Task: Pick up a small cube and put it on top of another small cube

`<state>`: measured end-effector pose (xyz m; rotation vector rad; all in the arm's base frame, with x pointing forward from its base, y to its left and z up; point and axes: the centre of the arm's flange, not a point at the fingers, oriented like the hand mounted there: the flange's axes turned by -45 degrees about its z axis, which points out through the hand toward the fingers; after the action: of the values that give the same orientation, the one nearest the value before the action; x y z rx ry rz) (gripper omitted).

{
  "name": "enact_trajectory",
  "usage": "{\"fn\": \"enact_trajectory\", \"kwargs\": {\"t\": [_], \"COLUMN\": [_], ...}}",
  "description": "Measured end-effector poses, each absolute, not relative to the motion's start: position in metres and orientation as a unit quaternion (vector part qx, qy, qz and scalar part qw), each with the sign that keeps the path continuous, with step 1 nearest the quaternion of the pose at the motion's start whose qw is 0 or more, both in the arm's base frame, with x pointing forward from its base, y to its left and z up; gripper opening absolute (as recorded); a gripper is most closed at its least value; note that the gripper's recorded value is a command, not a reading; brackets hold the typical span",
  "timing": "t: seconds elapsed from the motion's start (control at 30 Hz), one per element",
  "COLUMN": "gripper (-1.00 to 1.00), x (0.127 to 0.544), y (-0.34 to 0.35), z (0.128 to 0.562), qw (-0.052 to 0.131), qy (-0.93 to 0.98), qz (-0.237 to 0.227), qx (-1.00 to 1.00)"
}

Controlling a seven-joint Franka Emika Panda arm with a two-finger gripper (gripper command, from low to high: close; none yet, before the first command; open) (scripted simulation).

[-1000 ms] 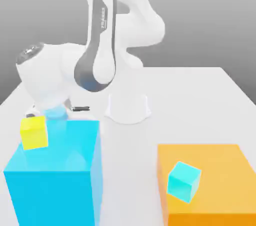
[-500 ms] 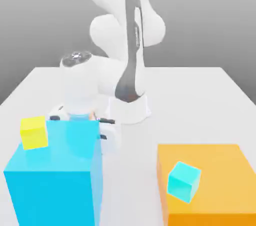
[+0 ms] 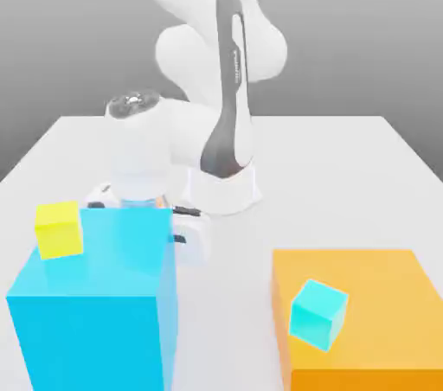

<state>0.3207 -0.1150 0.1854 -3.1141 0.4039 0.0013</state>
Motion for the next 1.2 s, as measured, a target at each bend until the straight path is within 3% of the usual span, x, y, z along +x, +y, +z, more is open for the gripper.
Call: {"fn": "enact_trajectory", "kwargs": {"t": [0.27, 0.57, 0.73, 0.9, 0.97, 1.1, 1.13, 1.2], "gripper": [-1.00, -1.00, -1.00, -1.00, -1.00, -1.00, 1.00, 1.00], "x": [0.324, 0.360, 0.403, 0.445, 0.453, 0.455, 0.455, 0.455], "y": [-0.156, -0.207, -0.202, -0.178, -0.182, -0.189, -0.189, -0.189], "z": [0.245, 0.351, 0.412, 0.456, 0.459, 0.407, 0.397, 0.397], "qw": [-0.013, -0.033, -0.018, 0.014, 0.010, 0.004, 0.003, 0.003], "qy": [0.055, 0.127, 0.226, 0.314, 0.353, 0.374, 0.375, 0.375], "qz": [0.034, 0.051, 0.026, 0.002, 0.000, 0.000, 0.000, 0.000], "qx": [-0.998, -0.990, -0.974, -0.949, -0.935, -0.927, -0.927, -0.927]}}
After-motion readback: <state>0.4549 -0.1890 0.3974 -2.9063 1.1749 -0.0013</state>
